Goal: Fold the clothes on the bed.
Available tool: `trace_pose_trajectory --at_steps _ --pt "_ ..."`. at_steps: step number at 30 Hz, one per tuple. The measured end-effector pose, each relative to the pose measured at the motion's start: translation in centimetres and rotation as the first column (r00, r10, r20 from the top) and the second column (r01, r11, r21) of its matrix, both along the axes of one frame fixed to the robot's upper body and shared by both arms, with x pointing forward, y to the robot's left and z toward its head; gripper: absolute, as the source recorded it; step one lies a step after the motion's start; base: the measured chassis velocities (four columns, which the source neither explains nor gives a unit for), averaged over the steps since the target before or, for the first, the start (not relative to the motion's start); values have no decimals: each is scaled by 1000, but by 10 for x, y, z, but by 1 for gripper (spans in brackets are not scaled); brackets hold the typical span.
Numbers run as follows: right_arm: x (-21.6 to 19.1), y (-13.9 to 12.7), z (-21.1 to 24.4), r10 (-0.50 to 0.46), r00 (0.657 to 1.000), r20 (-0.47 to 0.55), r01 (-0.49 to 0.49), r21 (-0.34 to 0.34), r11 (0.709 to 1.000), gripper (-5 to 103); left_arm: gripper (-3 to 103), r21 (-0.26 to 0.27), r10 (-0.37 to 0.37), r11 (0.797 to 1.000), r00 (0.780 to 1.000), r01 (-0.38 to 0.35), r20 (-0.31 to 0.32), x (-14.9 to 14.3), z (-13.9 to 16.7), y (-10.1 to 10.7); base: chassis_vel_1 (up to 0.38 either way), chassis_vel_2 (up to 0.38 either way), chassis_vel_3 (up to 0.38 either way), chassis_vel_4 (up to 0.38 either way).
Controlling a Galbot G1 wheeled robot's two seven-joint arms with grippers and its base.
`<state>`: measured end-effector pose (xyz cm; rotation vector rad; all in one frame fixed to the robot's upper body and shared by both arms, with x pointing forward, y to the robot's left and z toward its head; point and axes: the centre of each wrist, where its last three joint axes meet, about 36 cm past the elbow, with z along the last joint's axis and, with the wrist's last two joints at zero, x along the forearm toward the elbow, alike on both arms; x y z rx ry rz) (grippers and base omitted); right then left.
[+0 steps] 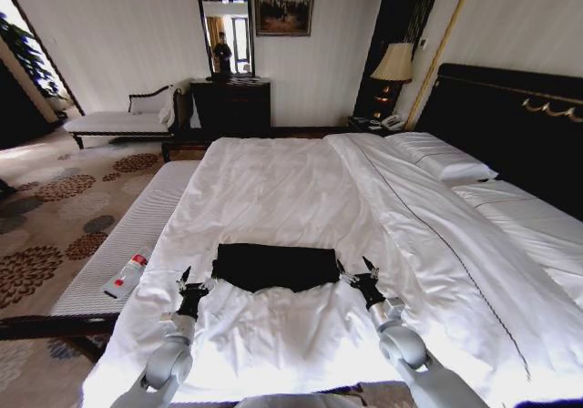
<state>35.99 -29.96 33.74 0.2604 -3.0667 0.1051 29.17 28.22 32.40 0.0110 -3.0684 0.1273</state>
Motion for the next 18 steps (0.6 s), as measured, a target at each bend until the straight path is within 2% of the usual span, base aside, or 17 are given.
trace_pose_trajectory --at_steps 4,9,11,13,14,16,18 --pt "24 1 4 24 1000 16 -23 -36 999 100 100 -2 7 1000 1000 -7 8 -6 8 -1 0 0 0 0" --pt "45 7 6 56 998 19 -55 -70 996 100 100 1 16 1000 1000 -16 15 0 16 1 0 0 0 0" --pt "65 10 0 92 996 16 -89 -128 988 100 100 -8 19 1000 1000 -19 15 15 25 -1 0 0 0 0" --pt "70 11 -2 98 995 16 -95 -144 985 100 100 -9 17 1000 1000 -16 16 20 28 -2 0 0 0 0" --pt "82 12 -11 121 993 10 -116 -190 975 100 100 -16 5 1000 1000 -5 16 36 37 -5 0 0 0 0" --pt "85 14 -15 129 992 3 -126 -206 970 100 100 -22 -4 1000 1000 4 15 44 42 -7 0 0 0 0" --pt "91 20 -25 147 989 -11 -146 -232 962 100 100 -43 -33 999 999 33 7 68 52 -14 0 0 0 0"
